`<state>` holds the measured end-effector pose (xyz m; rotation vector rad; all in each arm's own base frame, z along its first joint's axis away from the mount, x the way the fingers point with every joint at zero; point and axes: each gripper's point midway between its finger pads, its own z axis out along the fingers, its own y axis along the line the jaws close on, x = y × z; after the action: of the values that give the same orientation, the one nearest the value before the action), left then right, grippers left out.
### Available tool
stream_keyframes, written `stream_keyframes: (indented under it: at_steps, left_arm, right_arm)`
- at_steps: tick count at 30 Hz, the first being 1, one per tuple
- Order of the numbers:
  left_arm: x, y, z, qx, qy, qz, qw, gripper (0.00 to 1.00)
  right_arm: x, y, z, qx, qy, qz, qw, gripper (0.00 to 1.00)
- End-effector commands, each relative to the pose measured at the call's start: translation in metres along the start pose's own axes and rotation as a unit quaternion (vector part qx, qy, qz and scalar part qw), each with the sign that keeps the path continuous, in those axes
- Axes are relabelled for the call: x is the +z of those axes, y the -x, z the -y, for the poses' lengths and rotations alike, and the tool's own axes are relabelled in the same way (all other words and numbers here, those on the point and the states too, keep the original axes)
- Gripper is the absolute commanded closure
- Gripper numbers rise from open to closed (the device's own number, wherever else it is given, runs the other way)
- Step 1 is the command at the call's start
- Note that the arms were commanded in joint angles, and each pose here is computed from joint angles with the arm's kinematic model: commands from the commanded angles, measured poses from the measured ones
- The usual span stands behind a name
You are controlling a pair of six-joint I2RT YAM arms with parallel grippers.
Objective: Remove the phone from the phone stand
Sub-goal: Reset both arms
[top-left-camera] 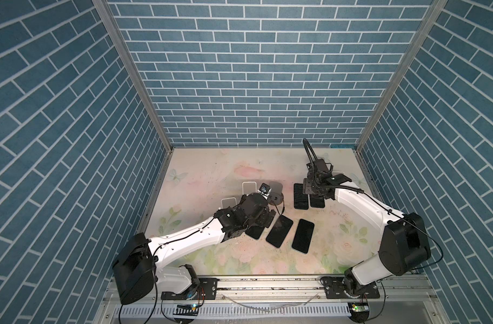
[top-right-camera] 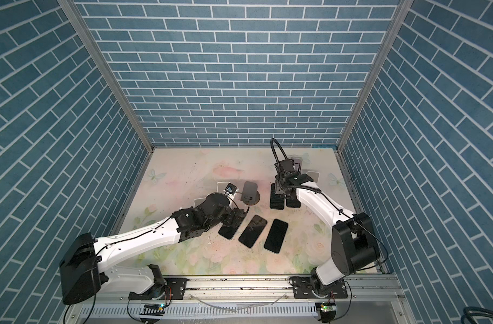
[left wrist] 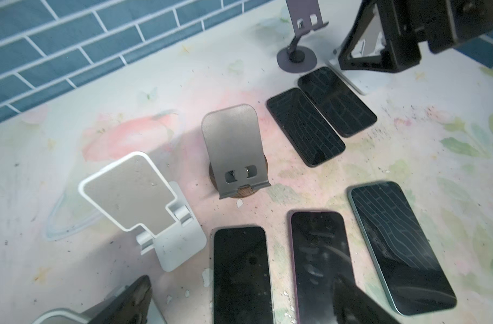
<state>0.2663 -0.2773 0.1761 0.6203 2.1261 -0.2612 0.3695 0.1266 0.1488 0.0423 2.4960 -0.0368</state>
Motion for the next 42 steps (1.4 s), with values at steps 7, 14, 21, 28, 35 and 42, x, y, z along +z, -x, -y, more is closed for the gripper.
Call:
stream_keyframes:
  at_steps: [7,14,21,28,35,42]
  left_arm:
    - [-0.040,0.022,-0.070,-0.017,0.144,0.094,0.985,0.00]
    - [-0.063,0.008,-0.156,-0.045,0.282,0.093,0.954,0.00]
    - [-0.080,-0.032,-0.231,-0.110,0.398,0.067,0.908,0.00]
    - [-0.092,-0.055,-0.264,-0.117,0.443,0.101,0.883,0.00]
    - [-0.077,-0.067,-0.290,-0.105,0.459,0.103,0.876,0.00]
    - [-0.041,-0.081,-0.306,-0.101,0.438,0.103,0.887,0.00]
  right_arm:
    - [-0.031,0.028,0.068,0.000,-0.074,0.104,0.992,0.19]
    - [-0.026,0.033,0.131,0.012,-0.124,0.138,0.983,0.19]
    - [-0.001,0.030,0.175,0.009,-0.167,0.161,0.973,0.20]
    - [0.031,0.019,0.186,0.054,-0.111,0.190,0.974,0.20]
    - [0.067,-0.002,0.169,0.049,-0.059,0.216,0.973,0.01]
    - [0.067,-0.005,0.154,0.027,-0.023,0.251,0.967,0.01]
